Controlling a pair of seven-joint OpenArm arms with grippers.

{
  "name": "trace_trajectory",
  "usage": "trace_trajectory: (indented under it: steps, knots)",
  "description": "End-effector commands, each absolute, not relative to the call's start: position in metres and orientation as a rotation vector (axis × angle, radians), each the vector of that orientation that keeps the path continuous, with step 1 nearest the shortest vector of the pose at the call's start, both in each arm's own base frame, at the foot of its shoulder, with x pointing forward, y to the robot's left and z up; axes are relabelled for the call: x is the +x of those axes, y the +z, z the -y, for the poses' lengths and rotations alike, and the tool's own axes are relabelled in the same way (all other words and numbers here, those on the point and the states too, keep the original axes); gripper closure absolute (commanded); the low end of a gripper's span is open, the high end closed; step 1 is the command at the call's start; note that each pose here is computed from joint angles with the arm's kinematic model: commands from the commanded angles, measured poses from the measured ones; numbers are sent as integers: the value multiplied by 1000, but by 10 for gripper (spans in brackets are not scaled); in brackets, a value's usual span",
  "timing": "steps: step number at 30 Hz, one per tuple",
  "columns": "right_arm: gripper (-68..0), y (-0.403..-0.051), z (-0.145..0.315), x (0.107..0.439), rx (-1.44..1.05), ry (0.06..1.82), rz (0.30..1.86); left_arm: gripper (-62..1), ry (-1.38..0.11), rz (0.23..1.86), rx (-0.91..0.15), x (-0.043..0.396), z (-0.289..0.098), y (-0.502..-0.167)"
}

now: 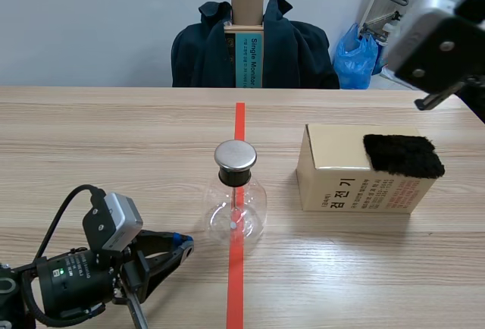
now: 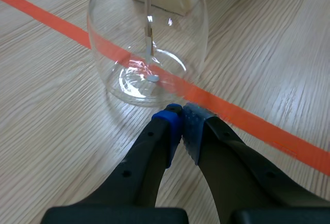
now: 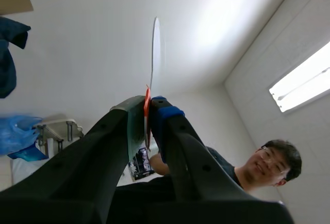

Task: Do the electroscope experiment.
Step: 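Bring the plate to the electroscope and point at the metal foil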

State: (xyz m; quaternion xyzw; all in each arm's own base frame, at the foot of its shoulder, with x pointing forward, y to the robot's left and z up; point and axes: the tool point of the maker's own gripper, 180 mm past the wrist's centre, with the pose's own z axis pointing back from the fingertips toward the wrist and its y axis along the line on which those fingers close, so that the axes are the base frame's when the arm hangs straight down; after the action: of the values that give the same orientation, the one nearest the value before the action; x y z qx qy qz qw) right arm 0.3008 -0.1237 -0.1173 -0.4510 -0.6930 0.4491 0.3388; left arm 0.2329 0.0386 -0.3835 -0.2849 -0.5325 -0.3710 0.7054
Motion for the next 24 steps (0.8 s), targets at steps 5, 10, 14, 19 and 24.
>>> trace_trajectory:
  steps: [5, 10, 14, 19, 24]
  knots:
    - [-8, -147, 91, 304, -1089, 1294, 1797, -19, -820, 1245, -672, 239, -26, -367]
    - [-8, -196, 65, 299, -965, 1421, 1733, -19, -857, 1240, -695, 238, -15, -366]
    - [-8, -231, 53, 294, -885, 1495, 1676, -19, -837, 1263, -642, 249, -17, -366]
    - [-8, -257, 48, 288, -818, 1544, 1625, -19, -830, 1264, -613, 253, -20, -368]
    - [-8, -267, 44, 282, -775, 1582, 1600, -19, -827, 1253, -607, 253, -23, -373]
